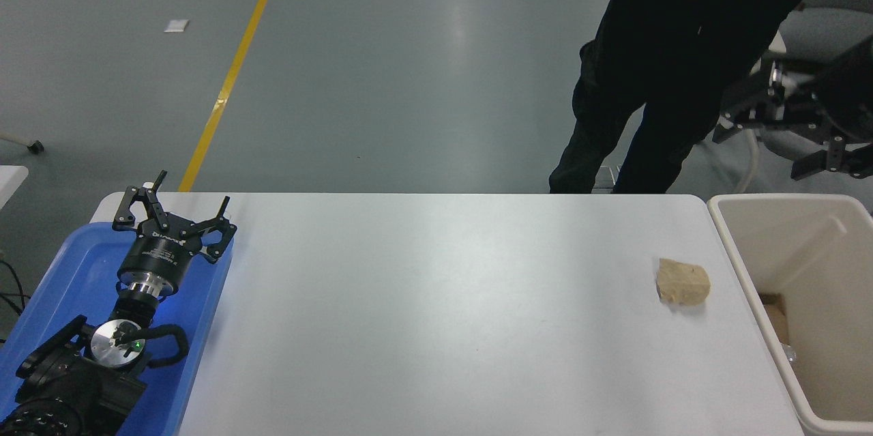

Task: Pick up paper ball place in dustbin

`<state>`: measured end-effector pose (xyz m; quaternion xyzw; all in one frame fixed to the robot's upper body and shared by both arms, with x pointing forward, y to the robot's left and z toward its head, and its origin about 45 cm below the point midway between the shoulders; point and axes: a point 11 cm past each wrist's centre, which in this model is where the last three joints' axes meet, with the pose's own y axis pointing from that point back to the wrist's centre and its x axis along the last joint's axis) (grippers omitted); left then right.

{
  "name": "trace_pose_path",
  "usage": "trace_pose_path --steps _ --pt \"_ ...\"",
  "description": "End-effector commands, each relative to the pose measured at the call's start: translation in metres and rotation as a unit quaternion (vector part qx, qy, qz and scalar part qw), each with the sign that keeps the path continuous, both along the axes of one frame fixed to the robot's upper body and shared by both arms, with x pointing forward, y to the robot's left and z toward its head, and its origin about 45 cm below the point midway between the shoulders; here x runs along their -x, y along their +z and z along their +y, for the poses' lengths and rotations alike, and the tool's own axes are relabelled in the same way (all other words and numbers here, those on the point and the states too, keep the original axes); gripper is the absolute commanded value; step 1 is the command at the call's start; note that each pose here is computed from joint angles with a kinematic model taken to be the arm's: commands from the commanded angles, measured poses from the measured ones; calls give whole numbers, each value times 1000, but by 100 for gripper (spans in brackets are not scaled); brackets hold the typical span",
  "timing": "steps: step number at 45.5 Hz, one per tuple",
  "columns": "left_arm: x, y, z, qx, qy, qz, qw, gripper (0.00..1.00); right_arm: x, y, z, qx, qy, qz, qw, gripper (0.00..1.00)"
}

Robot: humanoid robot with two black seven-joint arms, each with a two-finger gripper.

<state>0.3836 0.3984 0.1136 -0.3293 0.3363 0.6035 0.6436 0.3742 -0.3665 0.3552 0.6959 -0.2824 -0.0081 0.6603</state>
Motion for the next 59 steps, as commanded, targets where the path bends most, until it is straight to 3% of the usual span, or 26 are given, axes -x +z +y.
trace_pose_path --steps 1,17,26,48,59 --pt "0 0 0 0 0 0 1000 99 -3 -74 -19 66 -6 -31 997 100" --pt "0 0 0 0 1 0 1000 99 5 -174 -24 128 43 -14 991 99" --pt "1 0 1 0 1 0 1000 99 10 -214 -30 130 32 -40 990 98" --pt "1 0 1 1 2 0 1000 99 15 -277 -24 88 -1 -88 992 98" --pt "1 0 1 1 2 0 1000 99 10 -284 -40 115 12 -107 988 95"
